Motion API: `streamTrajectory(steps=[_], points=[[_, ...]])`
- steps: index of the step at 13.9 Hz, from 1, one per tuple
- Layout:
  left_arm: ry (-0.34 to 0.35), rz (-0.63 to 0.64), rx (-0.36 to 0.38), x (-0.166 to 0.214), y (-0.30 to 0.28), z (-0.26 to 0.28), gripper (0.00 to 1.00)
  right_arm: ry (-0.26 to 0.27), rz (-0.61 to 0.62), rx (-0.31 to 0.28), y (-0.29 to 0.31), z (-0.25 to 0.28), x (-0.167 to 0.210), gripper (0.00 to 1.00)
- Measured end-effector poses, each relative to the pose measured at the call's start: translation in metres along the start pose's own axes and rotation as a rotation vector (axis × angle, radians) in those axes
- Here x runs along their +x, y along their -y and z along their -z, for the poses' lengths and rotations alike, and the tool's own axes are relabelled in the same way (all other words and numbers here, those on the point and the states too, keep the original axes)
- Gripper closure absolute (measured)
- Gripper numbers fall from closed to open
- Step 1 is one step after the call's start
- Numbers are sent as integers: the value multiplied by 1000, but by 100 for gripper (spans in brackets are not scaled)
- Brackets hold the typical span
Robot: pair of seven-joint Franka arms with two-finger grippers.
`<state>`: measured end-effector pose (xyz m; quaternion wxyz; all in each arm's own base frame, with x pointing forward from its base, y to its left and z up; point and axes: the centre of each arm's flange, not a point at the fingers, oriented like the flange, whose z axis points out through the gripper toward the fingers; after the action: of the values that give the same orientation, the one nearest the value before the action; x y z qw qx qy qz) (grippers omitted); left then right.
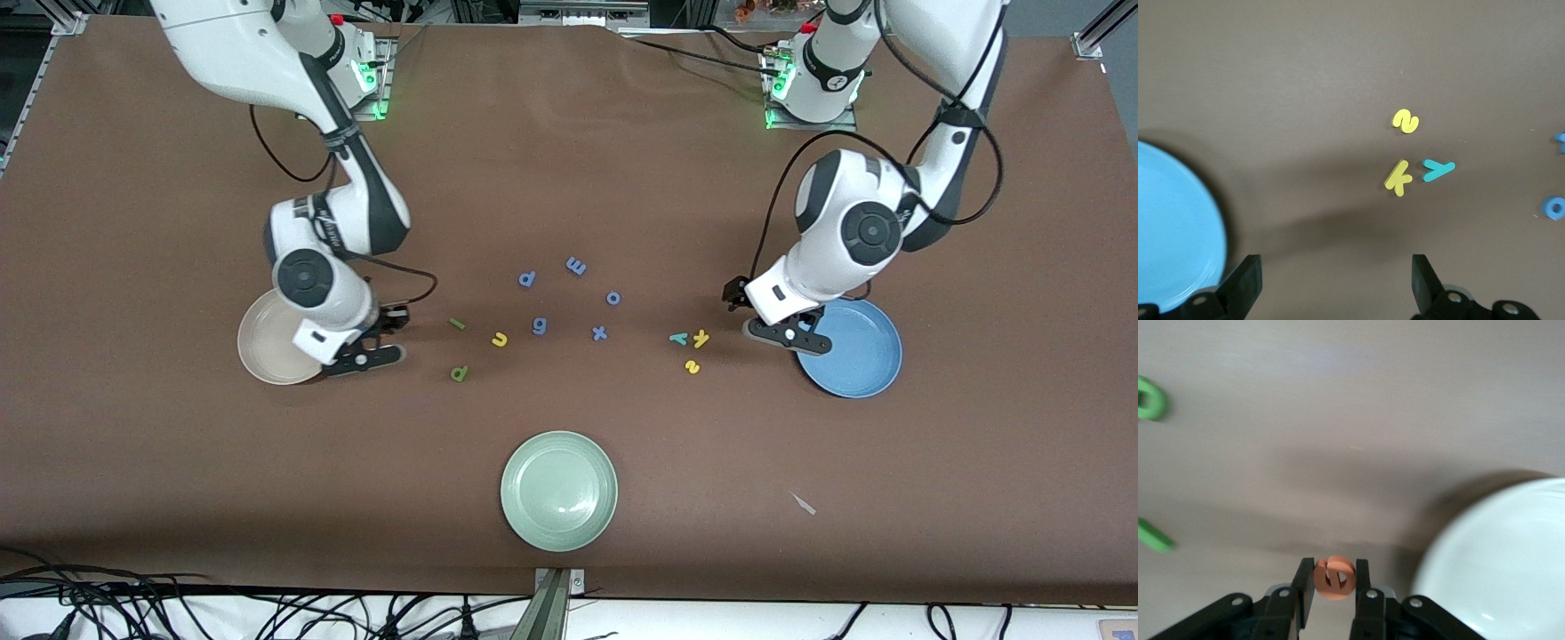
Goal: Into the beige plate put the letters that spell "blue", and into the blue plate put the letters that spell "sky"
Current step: 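Drop the orange letter in the beige plate while the left gripper grasps yellow k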
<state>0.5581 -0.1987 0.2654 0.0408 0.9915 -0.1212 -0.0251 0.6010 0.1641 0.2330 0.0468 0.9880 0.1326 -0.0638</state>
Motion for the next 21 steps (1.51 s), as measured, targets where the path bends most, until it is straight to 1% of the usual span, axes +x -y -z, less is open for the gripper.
streamTrajectory(steps=[4,6,7,8,9,11,12,13,14,16,17,18,20,21], points=[[-21,-14,10,1,-23,-40,2,61,-20,-31,-79,-4,-13,72],[-40,-14,14,1,-35,-56,3,82,-51,-29,-110,-14,-20,72],[-52,-15,16,2,-42,-66,6,88,-72,-24,-119,-19,-22,65],[-60,-21,18,1,-47,-76,6,89,-102,-10,-122,-21,-22,57],[-61,-26,21,0,-51,-86,7,86,-141,12,-120,-22,-22,45],[-56,-28,24,0,-54,-99,7,71,-224,39,-108,-19,-17,27],[-55,-28,25,1,-53,-102,7,59,-264,42,-98,-14,-13,18],[-64,-27,25,2,-53,-103,8,46,-308,43,-84,-8,-6,7],[-72,-27,25,4,-52,-104,8,35,-351,43,-66,-2,0,0],[-79,-25,26,6,-52,-104,22,15,-448,54,-23,3,13,0],[-80,-25,25,7,-52,-104,22,5,-498,70,-2,3,20,0],[-83,-25,25,7,-52,-103,27,1,-544,92,17,2,27,0],[-90,-24,25,10,-51,-101,47,0,-610,124,46,-5,40,0],[-90,-25,25,10,-52,-101,47,-1,-641,129,59,-9,46,0]])
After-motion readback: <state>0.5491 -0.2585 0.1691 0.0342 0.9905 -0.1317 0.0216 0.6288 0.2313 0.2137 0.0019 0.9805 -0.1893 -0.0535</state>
